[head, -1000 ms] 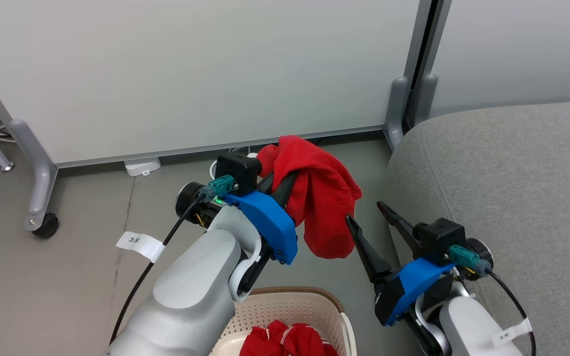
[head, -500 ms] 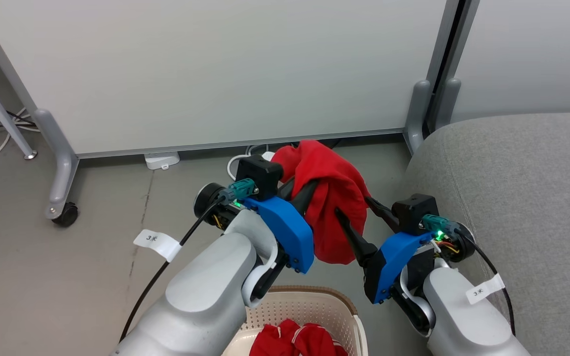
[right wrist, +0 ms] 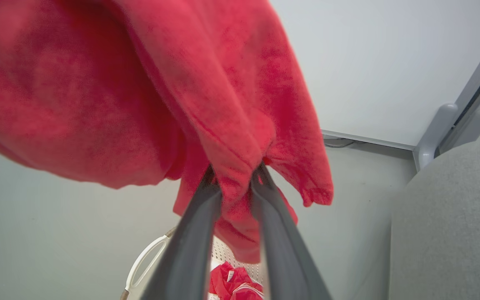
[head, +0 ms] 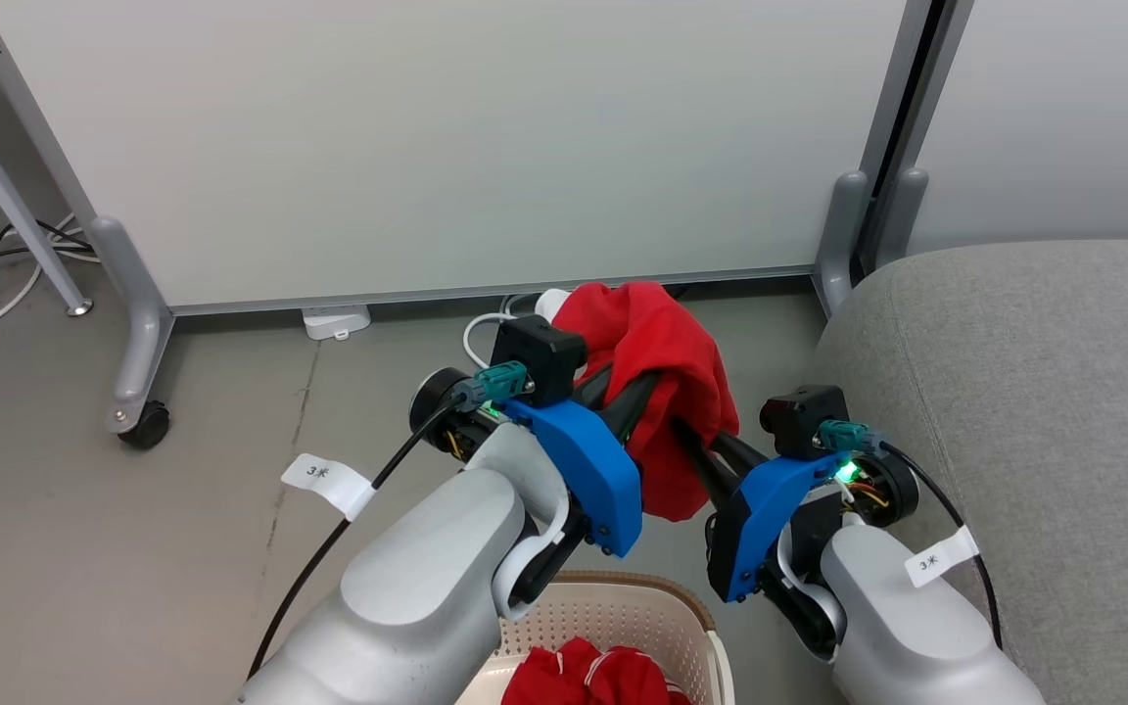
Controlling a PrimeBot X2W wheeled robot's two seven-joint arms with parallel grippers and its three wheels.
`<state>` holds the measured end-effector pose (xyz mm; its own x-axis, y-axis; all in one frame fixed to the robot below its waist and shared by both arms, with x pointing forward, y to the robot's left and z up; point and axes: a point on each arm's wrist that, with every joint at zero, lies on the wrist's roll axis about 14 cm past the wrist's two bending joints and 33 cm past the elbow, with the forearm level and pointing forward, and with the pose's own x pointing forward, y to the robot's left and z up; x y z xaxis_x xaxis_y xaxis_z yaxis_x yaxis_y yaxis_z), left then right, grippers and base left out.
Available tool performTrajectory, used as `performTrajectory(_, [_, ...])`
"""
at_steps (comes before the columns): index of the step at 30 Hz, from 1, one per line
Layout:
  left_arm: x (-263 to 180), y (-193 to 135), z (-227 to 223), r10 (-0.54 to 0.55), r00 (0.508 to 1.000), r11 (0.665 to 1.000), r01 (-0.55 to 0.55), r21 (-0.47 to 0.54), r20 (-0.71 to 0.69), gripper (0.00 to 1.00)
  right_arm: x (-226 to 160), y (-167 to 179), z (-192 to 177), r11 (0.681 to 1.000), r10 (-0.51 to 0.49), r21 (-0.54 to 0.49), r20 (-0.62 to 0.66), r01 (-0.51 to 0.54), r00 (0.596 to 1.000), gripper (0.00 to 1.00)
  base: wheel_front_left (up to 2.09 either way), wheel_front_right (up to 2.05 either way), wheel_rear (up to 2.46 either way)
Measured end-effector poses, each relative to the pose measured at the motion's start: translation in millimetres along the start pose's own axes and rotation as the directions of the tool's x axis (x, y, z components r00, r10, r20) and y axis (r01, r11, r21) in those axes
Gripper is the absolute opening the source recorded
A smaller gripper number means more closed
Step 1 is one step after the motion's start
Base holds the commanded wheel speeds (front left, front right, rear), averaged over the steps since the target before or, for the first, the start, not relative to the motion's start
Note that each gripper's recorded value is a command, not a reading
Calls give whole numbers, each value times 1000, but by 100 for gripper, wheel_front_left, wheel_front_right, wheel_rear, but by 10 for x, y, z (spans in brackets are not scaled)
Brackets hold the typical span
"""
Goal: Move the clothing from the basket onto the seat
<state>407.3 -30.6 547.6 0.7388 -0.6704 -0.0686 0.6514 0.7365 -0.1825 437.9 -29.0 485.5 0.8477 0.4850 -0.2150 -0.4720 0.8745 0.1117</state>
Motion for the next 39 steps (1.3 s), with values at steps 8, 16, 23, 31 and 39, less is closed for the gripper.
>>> performTrajectory(8, [20,-7,-18,-4,1000,1000,4,0,-5,0,-1,7,-9,1000,6,4,12,-6,1000,0,0,0,0])
performTrajectory(16, [26,29,-40,8,1000,1000,-8,-3,-11,0,3,-15,-4,1000,2,4,19,-2,1000,0,0,0,0])
performTrajectory(23, [34,67,-58,18,1000,1000,-18,-3,-12,100,14,-58,18,1000,-8,11,29,7,1000,0,0,0,0])
performTrajectory(31, [-3,144,-102,41,999,999,-41,-10,-9,100,18,-94,22,1000,-17,14,32,17,999,0,0,0,0])
performTrajectory(39, [-151,379,-189,110,994,994,-109,-31,9,100,10,-113,18,1000,-22,11,33,22,999,0,0,0,0])
